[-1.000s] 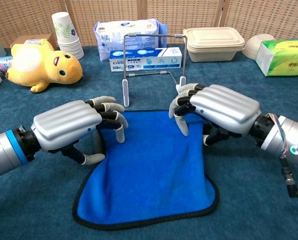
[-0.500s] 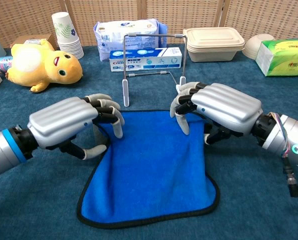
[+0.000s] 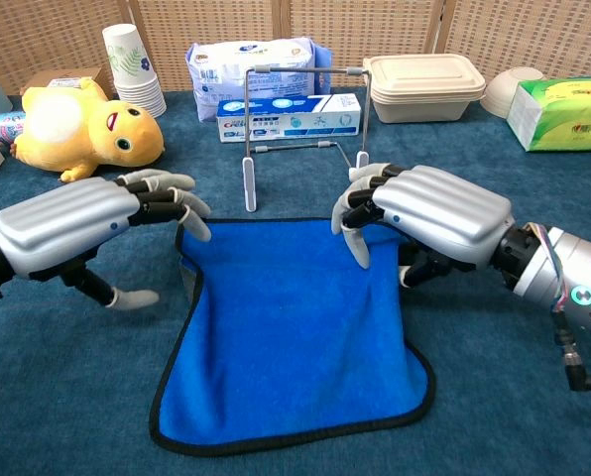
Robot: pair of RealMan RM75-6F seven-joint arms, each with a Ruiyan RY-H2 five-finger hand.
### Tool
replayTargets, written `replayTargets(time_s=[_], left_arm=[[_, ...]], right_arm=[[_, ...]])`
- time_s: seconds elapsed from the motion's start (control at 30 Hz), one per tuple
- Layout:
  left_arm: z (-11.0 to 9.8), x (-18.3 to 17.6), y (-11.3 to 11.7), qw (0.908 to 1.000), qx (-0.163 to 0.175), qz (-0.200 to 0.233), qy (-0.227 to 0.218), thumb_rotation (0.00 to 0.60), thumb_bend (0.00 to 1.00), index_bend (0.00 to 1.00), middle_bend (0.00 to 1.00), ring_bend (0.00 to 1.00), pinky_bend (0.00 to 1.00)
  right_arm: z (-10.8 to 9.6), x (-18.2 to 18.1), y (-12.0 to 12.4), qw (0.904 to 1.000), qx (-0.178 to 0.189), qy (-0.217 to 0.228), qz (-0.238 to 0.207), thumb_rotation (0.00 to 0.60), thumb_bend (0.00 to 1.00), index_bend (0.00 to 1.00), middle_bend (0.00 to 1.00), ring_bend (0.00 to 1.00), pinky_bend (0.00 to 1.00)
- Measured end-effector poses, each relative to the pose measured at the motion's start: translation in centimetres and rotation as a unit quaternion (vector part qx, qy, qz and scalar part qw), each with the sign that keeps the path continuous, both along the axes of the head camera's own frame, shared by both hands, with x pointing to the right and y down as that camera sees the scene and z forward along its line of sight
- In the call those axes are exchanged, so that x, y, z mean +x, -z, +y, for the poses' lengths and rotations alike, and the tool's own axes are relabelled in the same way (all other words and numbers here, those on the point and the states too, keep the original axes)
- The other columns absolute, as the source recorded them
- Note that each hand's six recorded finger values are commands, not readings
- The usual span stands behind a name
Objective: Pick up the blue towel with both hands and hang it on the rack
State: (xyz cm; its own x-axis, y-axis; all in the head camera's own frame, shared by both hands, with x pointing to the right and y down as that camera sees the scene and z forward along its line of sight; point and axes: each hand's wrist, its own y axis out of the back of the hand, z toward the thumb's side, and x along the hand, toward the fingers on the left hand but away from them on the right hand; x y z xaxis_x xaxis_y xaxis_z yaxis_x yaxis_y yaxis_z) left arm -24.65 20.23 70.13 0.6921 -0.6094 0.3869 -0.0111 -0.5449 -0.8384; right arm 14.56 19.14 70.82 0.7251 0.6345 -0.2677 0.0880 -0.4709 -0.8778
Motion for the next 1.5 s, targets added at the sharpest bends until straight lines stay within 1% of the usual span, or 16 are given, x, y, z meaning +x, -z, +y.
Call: replayTargets(time_s=[0.17,0.53,0.8,0.93,1.13,1.23,1.33,1.43,1.5], left_arm=[[0.4,0.2,-0.4,0.9998,-0.001,-0.014,-0.016,0.6,0.34,0.25,0.17,0.05,0.02],[0.2,3.0,-0.8,0.9996,0.009,0.001,-0.026,0.6,0.34,0.31,0.2,0.07,0.03],[0.1,3.4,-1.4,0.9995,0.001,-0.007,-0.032,0.6,0.34,0.32,0.2,0.07,0.03],[0.1,3.7,-1.5,0.9994,0.003,-0.009,-0.033,0.6,0.34,0.35,0.22,0.07,0.03],[0.1,4.5,-1.7,0.9994,0.009,-0.003,-0.033,0.6,0.36,0.46,0.29,0.14,0.08],[0.1,5.0,-1.8,0.9992,0.017,0.0,-0.035,0.6,0.36,0.5,0.32,0.16,0.09],[0.1,5.4,-2.0,0.999,0.023,0.001,-0.039,0.6,0.38,0.55,0.4,0.22,0.11],[-0.1,5.8,-1.8,0.9992,0.027,0.01,-0.029,0.6,0.41,0.63,0.49,0.31,0.14],[-0.2,5.9,-1.8,0.9992,0.031,0.012,-0.022,0.6,0.42,0.69,0.53,0.34,0.15]], right_arm=[[0.0,0.1,0.0,1.0,0.001,-0.002,0.0,0.6,0.41,0.68,0.36,0.24,0.15],[-0.2,0.5,0.2,1.0,0.003,-0.008,0.001,0.6,0.41,0.68,0.36,0.24,0.15],[-0.3,0.8,0.2,0.9999,0.003,-0.012,0.001,0.6,0.41,0.68,0.36,0.24,0.15],[-0.3,0.8,0.2,0.9999,0.003,-0.013,0.0,0.6,0.41,0.68,0.36,0.24,0.15],[-0.4,0.7,0.1,0.9999,0.002,-0.014,-0.001,0.6,0.41,0.68,0.37,0.24,0.15],[-0.4,0.7,0.2,0.9999,0.003,-0.015,-0.001,0.6,0.41,0.68,0.37,0.24,0.15],[-0.6,0.8,0.3,0.9998,0.004,-0.018,-0.003,0.6,0.41,0.68,0.37,0.24,0.15],[-0.7,0.9,0.5,0.9998,0.006,-0.02,-0.004,0.6,0.41,0.68,0.37,0.24,0.15],[-0.8,0.9,0.6,0.9997,0.007,-0.022,-0.005,0.6,0.41,0.68,0.37,0.24,0.15]])
